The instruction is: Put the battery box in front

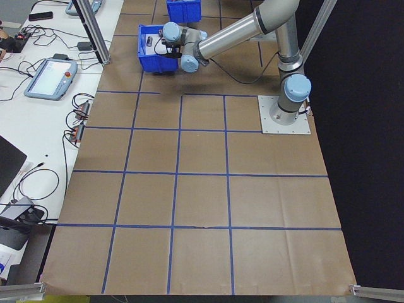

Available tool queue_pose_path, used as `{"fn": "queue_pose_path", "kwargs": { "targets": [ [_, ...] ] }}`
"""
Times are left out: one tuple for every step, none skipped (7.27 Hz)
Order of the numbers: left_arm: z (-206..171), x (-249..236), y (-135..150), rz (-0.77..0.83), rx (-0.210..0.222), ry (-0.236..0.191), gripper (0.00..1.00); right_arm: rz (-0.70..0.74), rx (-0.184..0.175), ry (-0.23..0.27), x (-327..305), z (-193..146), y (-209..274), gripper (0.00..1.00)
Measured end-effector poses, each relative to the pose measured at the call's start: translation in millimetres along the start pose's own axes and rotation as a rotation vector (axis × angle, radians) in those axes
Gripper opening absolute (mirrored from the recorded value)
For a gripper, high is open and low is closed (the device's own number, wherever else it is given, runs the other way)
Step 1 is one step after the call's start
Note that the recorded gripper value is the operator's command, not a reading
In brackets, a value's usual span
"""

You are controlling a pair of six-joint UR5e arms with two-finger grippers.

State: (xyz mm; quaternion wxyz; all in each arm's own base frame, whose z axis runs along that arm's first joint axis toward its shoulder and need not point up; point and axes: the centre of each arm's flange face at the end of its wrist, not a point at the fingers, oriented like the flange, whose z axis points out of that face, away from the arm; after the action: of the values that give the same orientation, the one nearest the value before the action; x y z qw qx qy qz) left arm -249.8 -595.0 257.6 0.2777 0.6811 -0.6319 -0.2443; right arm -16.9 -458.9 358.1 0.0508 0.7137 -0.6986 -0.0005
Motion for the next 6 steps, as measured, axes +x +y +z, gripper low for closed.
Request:
{"fn": "queue_pose_path", "kwargs": {
  "targets": [
    [5.9, 8.2, -2.1, 0.001, -0.001, -0.001, 0.00, 0.000, 0.002, -0.006, -7.8, 3.1, -2.7, 0.04],
    [13.9, 13.0, -4.5, 0.003, -0.002, -0.010, 0.21, 0.001, 0.003, -0.011, -17.7, 5.7, -6.3, 0.04],
    [20.5, 13.0, -7.4, 0.001, -0.002, -0.021, 0.86, 0.002, 0.004, -0.016, -27.5, 8.4, -10.0, 0.04],
    [23.8, 12.6, -9.8, -0.007, 0.004, -0.029, 0.98, 0.004, 0.005, -0.021, -36.4, 10.9, -13.5, 0.04],
    [23.0, 12.6, -10.0, -0.018, 0.013, -0.032, 0.98, 0.005, 0.006, -0.025, -45.9, 11.2, -17.1, 0.04],
    [16.0, 12.9, -5.4, -0.033, 0.020, -0.031, 0.97, 0.004, 0.007, -0.026, -59.3, 10.9, -22.3, 0.04]
  ]
}}
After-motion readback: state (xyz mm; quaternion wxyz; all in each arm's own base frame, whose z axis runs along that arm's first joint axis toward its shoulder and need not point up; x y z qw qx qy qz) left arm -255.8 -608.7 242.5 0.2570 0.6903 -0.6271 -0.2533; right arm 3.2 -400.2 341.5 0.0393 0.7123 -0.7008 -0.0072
